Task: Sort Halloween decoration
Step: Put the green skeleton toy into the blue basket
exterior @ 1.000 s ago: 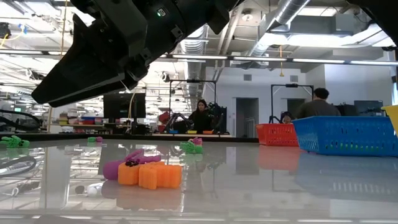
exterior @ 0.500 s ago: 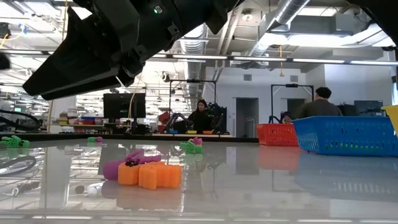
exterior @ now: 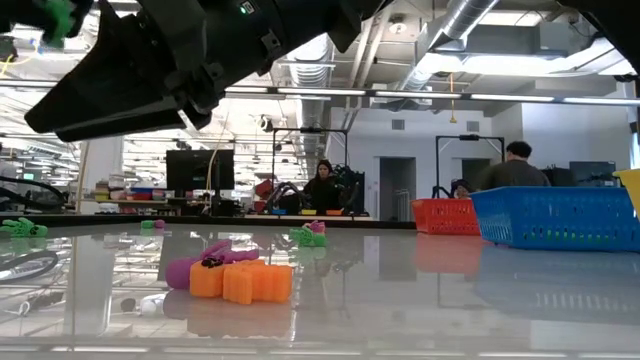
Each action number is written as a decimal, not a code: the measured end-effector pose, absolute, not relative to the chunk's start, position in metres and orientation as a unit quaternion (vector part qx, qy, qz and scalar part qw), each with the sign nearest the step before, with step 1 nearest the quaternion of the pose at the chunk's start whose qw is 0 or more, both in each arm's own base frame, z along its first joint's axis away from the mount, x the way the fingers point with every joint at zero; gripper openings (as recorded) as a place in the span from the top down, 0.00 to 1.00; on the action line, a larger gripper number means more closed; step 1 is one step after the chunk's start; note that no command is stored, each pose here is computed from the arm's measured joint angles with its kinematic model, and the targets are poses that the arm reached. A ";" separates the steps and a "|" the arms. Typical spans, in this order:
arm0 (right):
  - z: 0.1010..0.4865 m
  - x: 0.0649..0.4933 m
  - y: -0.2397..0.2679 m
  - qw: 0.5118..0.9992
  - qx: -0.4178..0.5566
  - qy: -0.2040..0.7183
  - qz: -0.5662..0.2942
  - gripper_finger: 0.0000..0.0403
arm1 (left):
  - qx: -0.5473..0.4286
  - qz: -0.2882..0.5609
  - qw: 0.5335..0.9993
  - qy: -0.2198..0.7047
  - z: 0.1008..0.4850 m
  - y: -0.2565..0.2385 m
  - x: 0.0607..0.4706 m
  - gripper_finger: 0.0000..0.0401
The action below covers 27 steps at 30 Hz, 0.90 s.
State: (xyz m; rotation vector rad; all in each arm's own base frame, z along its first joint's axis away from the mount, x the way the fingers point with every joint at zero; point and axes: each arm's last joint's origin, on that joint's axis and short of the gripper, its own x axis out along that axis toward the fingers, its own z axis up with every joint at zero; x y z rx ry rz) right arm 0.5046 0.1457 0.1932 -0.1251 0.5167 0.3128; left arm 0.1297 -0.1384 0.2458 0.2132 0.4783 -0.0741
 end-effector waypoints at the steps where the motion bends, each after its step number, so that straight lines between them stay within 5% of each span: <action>1: 0.193 0.505 0.146 0.953 -0.062 0.254 0.154 0.58 | 0.100 -0.040 0.970 0.220 0.245 -0.138 0.130 0.96; 19: 0.198 0.510 0.136 0.962 -0.058 0.228 0.141 0.58 | 0.034 -0.049 0.990 0.131 0.222 -0.132 0.139 0.96; 27: 0.204 0.515 0.127 0.975 -0.078 0.197 0.069 0.58 | 0.029 -0.039 0.991 0.128 0.223 -0.131 0.141 0.96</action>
